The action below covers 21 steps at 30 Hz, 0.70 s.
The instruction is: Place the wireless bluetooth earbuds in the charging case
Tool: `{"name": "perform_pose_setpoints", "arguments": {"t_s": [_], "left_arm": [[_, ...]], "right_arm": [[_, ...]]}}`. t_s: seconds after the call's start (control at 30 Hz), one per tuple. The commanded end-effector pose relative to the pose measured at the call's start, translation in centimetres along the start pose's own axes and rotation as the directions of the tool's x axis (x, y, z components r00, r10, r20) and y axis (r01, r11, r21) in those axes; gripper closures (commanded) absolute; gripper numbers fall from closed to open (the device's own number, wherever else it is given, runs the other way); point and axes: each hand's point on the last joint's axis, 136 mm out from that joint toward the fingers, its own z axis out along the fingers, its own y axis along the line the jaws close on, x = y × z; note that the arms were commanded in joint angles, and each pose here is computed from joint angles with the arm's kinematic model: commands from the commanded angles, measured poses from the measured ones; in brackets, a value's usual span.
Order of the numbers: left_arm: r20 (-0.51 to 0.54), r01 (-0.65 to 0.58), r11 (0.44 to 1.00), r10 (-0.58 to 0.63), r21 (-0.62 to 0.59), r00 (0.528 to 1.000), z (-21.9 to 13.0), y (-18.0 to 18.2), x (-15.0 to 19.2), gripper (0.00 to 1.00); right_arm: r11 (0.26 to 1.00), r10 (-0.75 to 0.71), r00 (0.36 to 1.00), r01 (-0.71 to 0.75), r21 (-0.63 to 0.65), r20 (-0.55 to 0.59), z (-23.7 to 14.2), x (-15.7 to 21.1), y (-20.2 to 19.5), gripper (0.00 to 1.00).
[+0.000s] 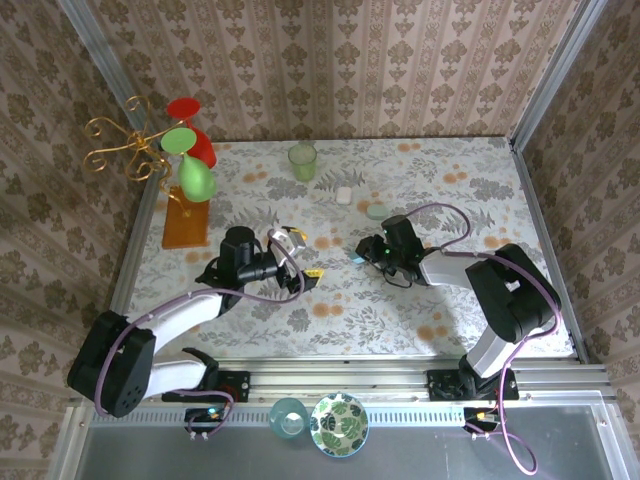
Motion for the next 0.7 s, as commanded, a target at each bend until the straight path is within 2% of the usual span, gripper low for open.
{"name": "perform_pose_setpoints", "arguments": {"t_s": [0.0,0.07,0.2,0.37,0.5,0.67], "left_arm": [[-0.019,-0.031,0.999,0.03,-0.013,0.999,0.2,0.4,-0.2,0.01],[-0.025,-0.026,0.997,0.024,-0.066,0.999,0.1,1.4,-0.2,0.01],[-0.046,0.008,0.966,-0.02,-0.257,0.999,-1.0,4.8,0.1,0.0],[-0.047,0.024,0.903,-0.049,-0.429,0.998,-3.3,7.6,0.5,0.0],[-0.077,0.038,0.762,-0.116,-0.647,0.99,-7.2,10.7,2.5,0.0],[0.018,0.124,0.576,-0.186,-0.808,0.982,-12.8,13.4,3.7,0.0]], "right_arm": [[0.995,-0.019,0.999,0.015,0.102,0.04,-0.8,-0.7,-2.2,0.48],[0.992,-0.034,0.998,0.027,0.12,0.06,-1.4,-1.2,-2.4,0.39],[0.981,-0.082,0.991,0.061,0.182,0.11,-3.3,-2.6,-3.0,0.21],[0.938,-0.252,0.95,0.193,0.286,0.186,-6.9,-5.2,-2.8,0.07],[0.894,-0.367,0.894,0.263,0.362,0.258,-10.9,-7.8,-2.1,0.03],[0.823,-0.508,0.786,0.321,0.469,0.353,-15.4,-11.2,-2.0,0.01]]}}
